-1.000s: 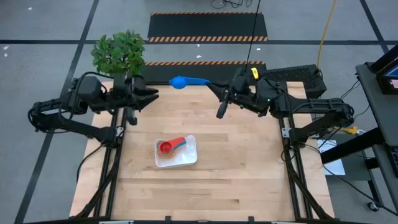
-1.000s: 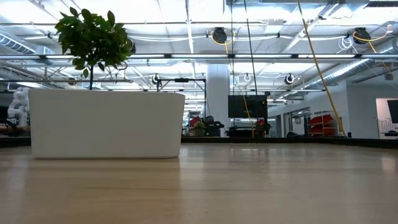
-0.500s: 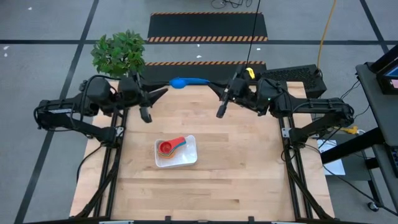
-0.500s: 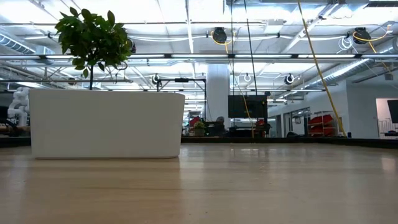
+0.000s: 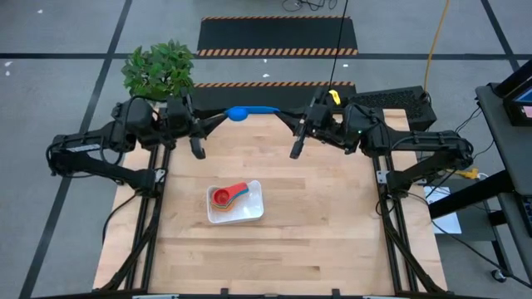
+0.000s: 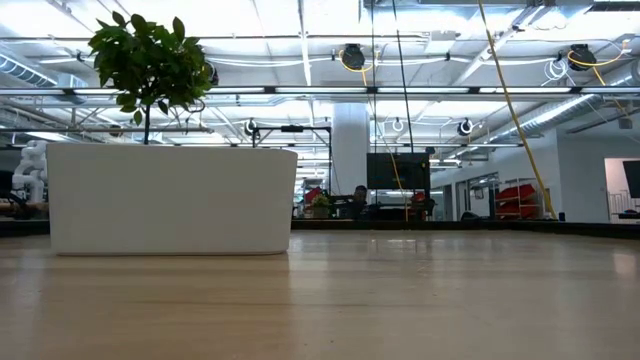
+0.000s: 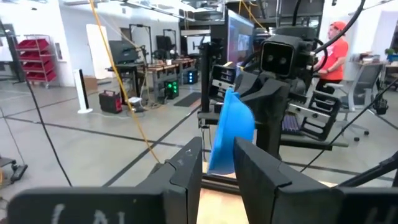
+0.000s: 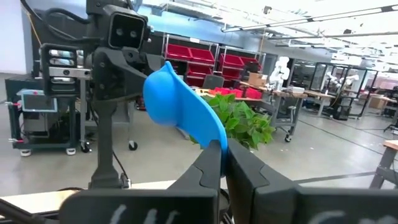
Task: Nest measuring cups in basket
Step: Stack the blue measuring cup on top of the red measuring cup in the white bin
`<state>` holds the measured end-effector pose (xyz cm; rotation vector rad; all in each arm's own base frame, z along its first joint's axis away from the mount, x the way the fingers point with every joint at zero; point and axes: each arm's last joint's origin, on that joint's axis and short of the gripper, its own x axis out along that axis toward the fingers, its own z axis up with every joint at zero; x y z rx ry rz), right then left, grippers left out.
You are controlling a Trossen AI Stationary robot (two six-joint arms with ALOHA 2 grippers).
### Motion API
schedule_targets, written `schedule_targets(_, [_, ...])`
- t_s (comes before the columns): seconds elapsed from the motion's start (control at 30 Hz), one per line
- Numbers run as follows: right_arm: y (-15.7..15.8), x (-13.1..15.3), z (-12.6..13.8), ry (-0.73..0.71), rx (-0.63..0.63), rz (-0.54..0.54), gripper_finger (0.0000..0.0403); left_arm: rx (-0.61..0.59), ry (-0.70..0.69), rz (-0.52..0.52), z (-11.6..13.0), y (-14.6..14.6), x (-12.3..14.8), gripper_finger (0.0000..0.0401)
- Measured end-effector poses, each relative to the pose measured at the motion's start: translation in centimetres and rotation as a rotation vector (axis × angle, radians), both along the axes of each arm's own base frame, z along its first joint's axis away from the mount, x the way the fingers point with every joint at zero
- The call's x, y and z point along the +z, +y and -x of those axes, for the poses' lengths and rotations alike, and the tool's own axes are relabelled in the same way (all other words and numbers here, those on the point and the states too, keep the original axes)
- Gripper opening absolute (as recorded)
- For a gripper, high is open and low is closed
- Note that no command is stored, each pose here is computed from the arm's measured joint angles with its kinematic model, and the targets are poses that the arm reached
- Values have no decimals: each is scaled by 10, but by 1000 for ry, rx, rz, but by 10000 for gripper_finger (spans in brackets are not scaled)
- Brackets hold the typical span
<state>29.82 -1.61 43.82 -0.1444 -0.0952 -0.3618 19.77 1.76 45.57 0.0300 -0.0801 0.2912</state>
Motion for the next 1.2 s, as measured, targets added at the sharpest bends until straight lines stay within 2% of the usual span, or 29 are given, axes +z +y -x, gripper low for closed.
schedule_targets(0.13, [1,0,0,-16,43,-38,0,-9,-9,25,0,1,0,93])
schedule_targets(0.3, [1,0,0,-25,57,-65,0,-105,-9,17,0,-1,0,92])
schedule_targets(0.53, [2,0,0,-29,67,-89,0,-141,48,6,-1,-2,-5,90])
schedule_targets(0.6, [2,0,0,-32,69,-97,0,-144,63,-2,0,-2,-6,76])
schedule_targets(0.73, [3,0,-1,-37,71,-114,0,-157,85,4,0,-3,-8,18])
schedule_targets(0.97, [7,0,0,-45,84,-121,3,-162,73,10,3,-3,-6,8])
schedule_targets(1.07, [9,0,-1,-59,96,-164,17,-149,65,-3,7,-3,-4,7])
schedule_targets(1.2, [11,-1,-1,-86,117,-280,51,-125,52,-44,18,-3,0,5])
